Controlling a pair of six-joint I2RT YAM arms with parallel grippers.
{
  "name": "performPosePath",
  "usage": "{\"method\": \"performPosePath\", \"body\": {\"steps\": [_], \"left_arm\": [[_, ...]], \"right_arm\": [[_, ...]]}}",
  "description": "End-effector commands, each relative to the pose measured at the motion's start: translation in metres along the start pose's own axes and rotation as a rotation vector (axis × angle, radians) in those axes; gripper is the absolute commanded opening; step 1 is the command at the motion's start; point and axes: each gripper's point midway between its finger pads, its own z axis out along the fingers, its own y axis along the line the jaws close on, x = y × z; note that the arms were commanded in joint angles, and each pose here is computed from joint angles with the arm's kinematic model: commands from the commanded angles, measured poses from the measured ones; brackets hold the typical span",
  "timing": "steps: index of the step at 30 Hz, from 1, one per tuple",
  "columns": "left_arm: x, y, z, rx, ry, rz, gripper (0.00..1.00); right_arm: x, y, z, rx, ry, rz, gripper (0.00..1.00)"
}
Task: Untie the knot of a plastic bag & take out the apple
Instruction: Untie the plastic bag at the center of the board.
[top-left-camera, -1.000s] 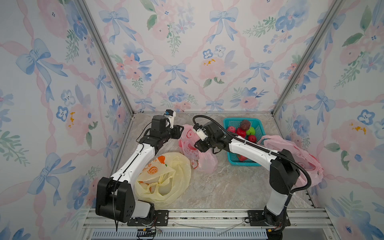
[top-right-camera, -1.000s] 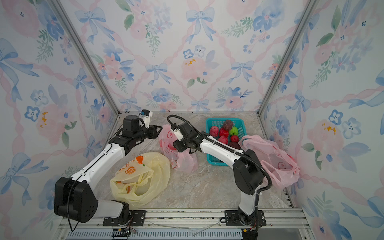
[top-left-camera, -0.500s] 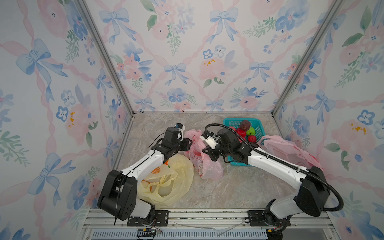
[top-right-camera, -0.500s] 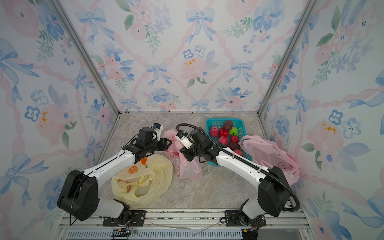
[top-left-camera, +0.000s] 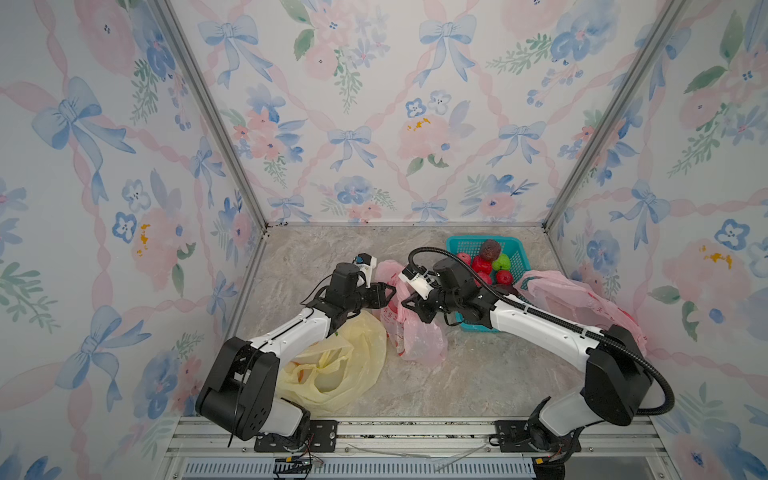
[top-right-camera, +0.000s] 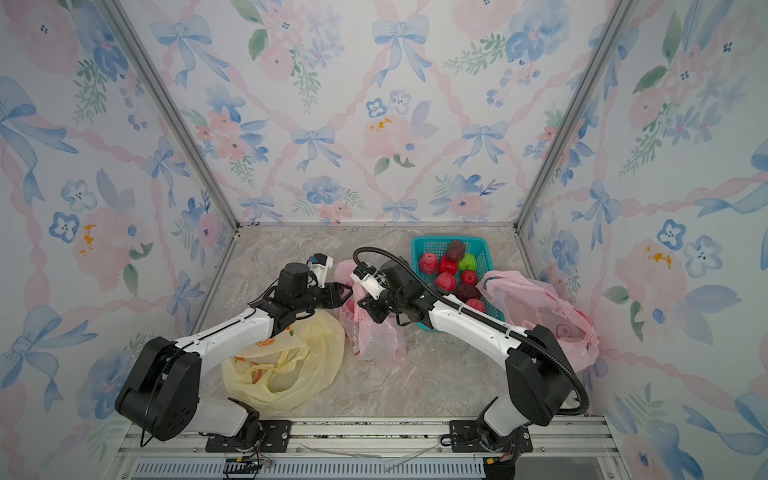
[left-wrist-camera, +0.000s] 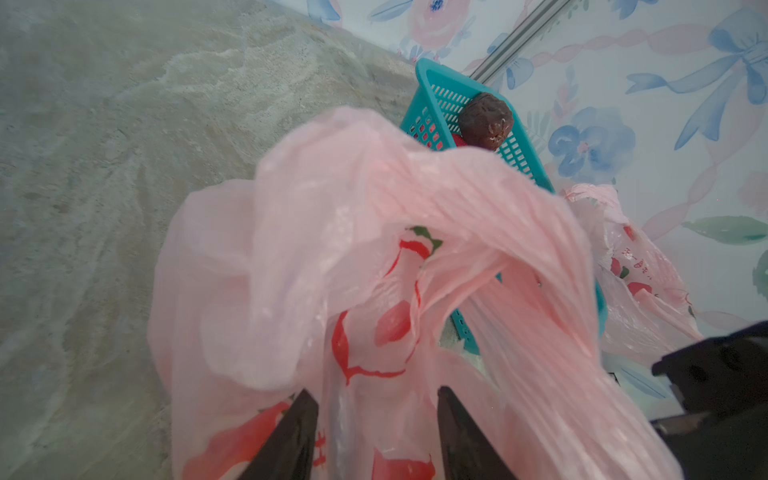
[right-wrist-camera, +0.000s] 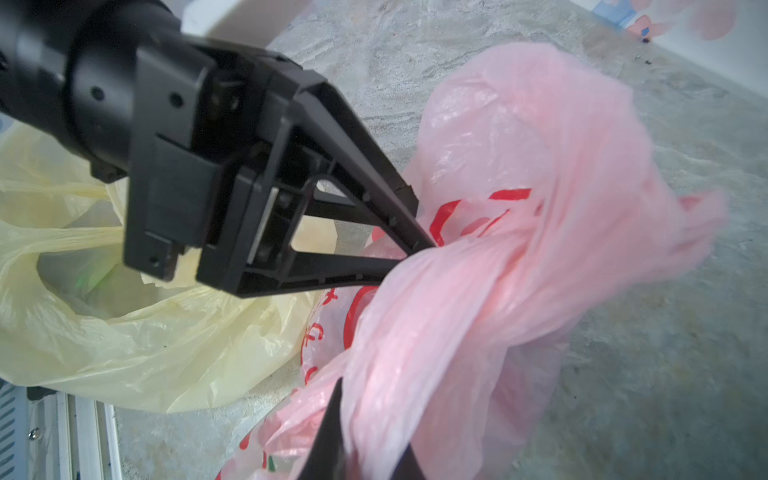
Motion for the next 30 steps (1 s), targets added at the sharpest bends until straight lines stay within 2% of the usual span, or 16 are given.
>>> {"method": "performPosePath", "body": {"steps": [1,3,4,6,9,16,20,24,30], "left_arm": [[0.006,-0.016,0.001,0.073,0.015,0.005,0.5],[0.013,-0.012,0.007,0.067,0.039,-0.005,0.45],[0.017,-0.01,0.01,0.069,0.056,-0.011,0.33],[0.023,-0.002,0.018,0.054,0.081,-0.026,0.0],[0.012,0.012,0.021,0.0,0.049,-0.035,0.0],[-0.07,0.021,0.009,-0.008,-0.109,0.002,0.0],[-0.101,0.03,0.004,-0.008,-0.16,0.001,0.0],[-0.102,0.035,0.011,0.01,-0.144,-0.015,0.0],[-0.078,0.043,0.023,0.038,-0.084,-0.071,0.0]], "right_arm": [[-0.021,-0.006,-0.009,0.022,-0.071,0.008,0.11],[-0.025,-0.003,-0.01,0.008,-0.095,0.007,0.11],[-0.027,-0.001,-0.012,0.001,-0.109,0.003,0.11],[-0.032,0.003,-0.016,-0.005,-0.129,-0.014,0.11],[-0.036,0.011,-0.025,-0.024,-0.159,-0.052,0.12],[-0.023,0.042,-0.044,-0.083,-0.145,-0.148,0.17],[-0.01,0.068,-0.049,-0.109,-0.118,-0.213,0.21],[-0.001,0.108,-0.041,-0.177,-0.081,-0.3,0.22],[0.026,0.139,-0.003,-0.256,0.081,-0.377,0.21]]}}
